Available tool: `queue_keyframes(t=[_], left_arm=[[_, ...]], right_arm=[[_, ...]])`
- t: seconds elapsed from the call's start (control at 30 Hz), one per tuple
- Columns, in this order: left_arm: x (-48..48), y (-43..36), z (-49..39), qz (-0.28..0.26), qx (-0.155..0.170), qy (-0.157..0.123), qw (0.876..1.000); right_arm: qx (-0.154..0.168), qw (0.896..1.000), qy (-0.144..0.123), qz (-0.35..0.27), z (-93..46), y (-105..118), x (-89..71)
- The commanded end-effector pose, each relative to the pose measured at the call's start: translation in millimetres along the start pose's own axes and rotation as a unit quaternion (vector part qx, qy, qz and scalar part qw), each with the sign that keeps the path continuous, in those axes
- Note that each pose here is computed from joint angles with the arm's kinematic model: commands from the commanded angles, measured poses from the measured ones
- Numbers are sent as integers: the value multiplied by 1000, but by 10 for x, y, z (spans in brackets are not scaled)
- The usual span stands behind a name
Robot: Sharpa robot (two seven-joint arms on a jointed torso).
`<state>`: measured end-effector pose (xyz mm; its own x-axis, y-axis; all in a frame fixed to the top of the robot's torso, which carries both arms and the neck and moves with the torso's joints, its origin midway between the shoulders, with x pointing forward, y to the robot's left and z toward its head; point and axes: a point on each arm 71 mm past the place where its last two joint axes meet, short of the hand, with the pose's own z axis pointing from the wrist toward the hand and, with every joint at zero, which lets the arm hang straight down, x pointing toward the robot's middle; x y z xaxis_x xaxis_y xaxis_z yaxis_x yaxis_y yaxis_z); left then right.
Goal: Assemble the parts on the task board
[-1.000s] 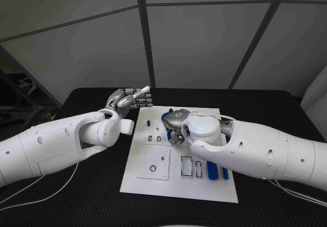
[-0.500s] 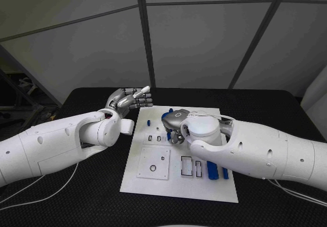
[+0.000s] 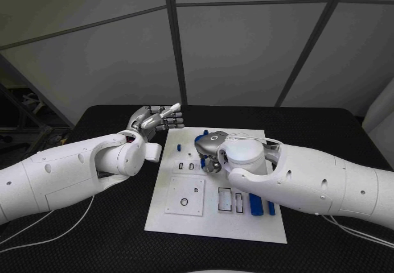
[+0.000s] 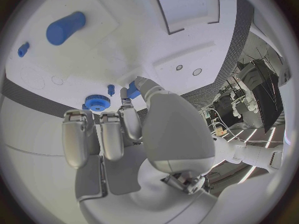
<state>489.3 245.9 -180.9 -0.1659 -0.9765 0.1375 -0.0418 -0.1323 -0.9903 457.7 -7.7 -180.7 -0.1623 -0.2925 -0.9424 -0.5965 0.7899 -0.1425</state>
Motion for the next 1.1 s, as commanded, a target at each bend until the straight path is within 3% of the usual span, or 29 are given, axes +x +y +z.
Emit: queue_keyframes(t=[0.03, 1.1], left_arm=[[16, -16, 2, 0, 5, 8, 1000], [14, -18, -1, 1, 5, 7, 1000]], right_arm=[[-1, 1000, -1, -2, 1, 0, -11], [-3, 1000, 2, -4, 8, 0, -4]])
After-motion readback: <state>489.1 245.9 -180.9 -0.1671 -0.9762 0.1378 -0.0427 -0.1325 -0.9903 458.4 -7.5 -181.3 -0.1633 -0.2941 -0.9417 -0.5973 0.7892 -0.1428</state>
